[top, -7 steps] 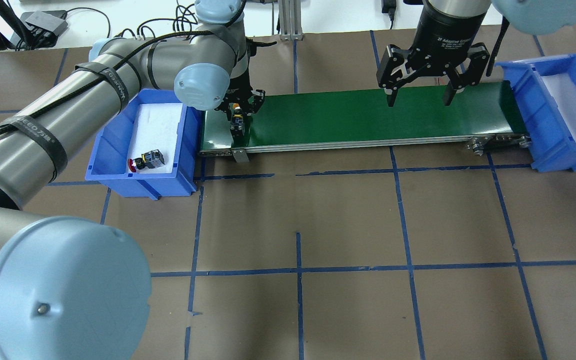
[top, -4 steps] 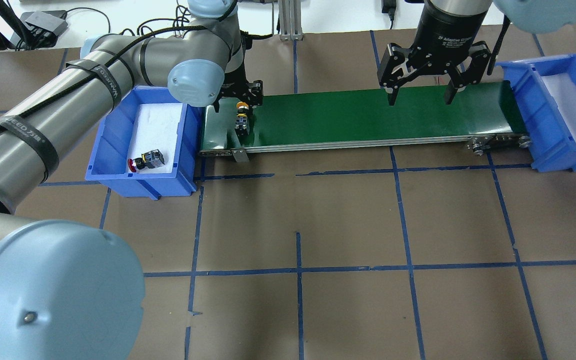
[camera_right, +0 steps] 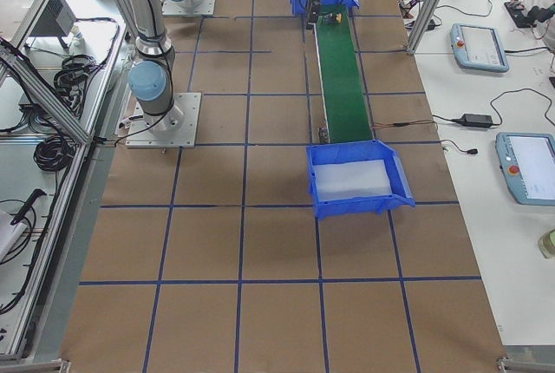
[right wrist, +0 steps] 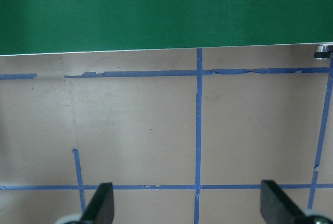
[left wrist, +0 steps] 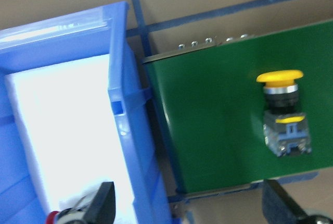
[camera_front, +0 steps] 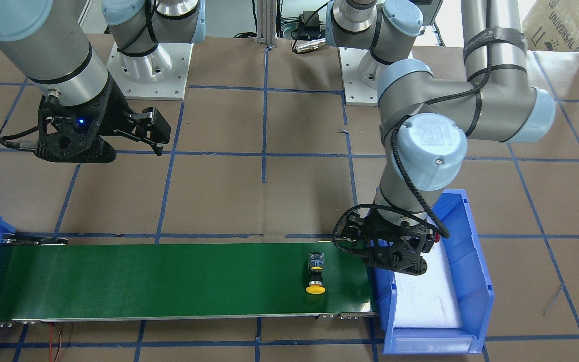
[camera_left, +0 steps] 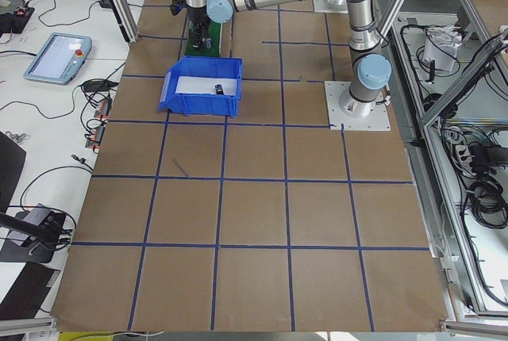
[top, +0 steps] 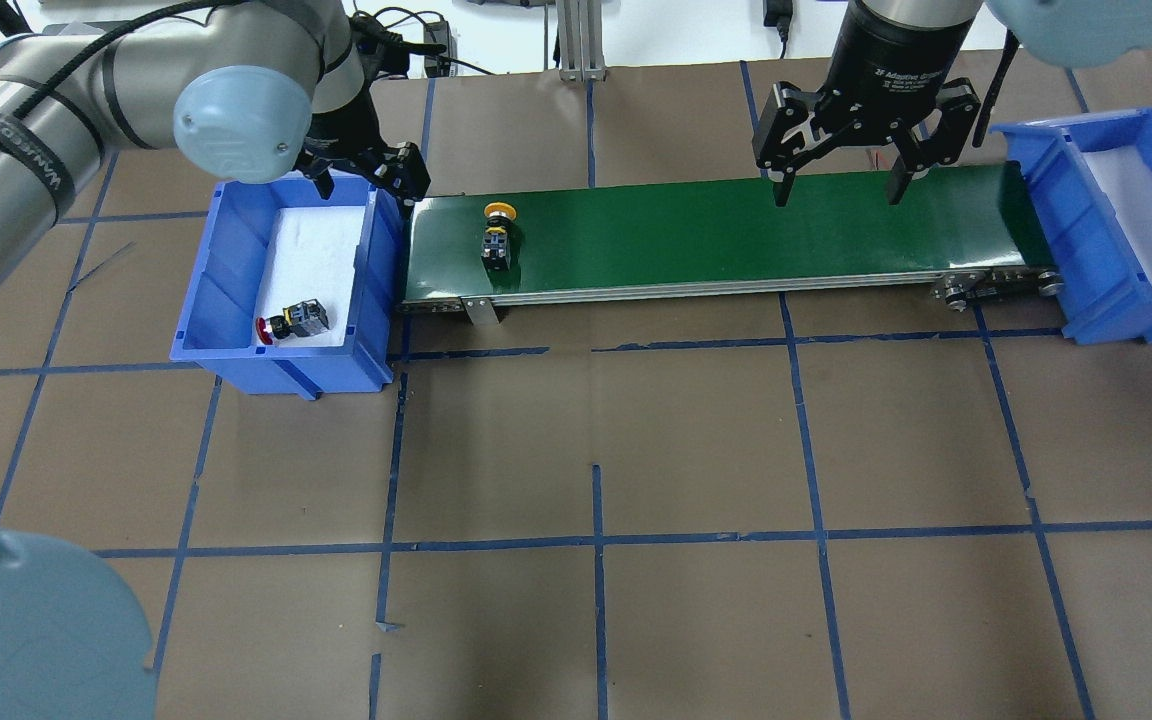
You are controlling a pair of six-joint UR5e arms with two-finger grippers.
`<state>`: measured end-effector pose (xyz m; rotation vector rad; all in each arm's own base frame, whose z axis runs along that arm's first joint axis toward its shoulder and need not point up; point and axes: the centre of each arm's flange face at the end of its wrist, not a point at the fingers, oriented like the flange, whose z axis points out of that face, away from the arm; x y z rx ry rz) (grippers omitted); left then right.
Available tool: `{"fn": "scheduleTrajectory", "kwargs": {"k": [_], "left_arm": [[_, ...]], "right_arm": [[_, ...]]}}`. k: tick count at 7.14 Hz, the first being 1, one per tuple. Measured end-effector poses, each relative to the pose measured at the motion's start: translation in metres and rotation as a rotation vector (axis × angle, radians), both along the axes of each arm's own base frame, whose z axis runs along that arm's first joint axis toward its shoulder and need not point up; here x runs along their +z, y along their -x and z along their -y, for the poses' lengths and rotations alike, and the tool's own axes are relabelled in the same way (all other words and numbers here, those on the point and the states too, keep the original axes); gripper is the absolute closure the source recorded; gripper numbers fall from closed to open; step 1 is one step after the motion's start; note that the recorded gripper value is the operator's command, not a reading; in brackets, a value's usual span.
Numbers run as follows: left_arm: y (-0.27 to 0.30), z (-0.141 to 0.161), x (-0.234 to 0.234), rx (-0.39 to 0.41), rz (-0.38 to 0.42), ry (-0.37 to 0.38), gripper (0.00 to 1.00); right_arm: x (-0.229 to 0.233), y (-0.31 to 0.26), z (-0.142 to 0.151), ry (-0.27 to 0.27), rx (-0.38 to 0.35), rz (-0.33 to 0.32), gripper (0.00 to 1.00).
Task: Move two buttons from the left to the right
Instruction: 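Move the left gripper back into the bin over the red-capped button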
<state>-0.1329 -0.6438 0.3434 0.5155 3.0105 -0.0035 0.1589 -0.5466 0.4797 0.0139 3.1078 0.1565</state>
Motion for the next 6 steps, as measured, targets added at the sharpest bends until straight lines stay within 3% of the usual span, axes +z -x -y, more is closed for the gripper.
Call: {"fn": "scheduleTrajectory", "kwargs": {"k": [3,6], "left_arm": [[-0.083,-0.011,-0.035,-0.305,-0.018,-0.111,0.02],[-0.100,-0.015,-0.080,-0.595,-0.054,-0.211,0.02]], "right_arm": [[-0.001,0.000,0.001,0.009,0.000,0.002,0.00],[-0.002,0.000,0.001,0.005,0.001,0.000,0.00]]}}
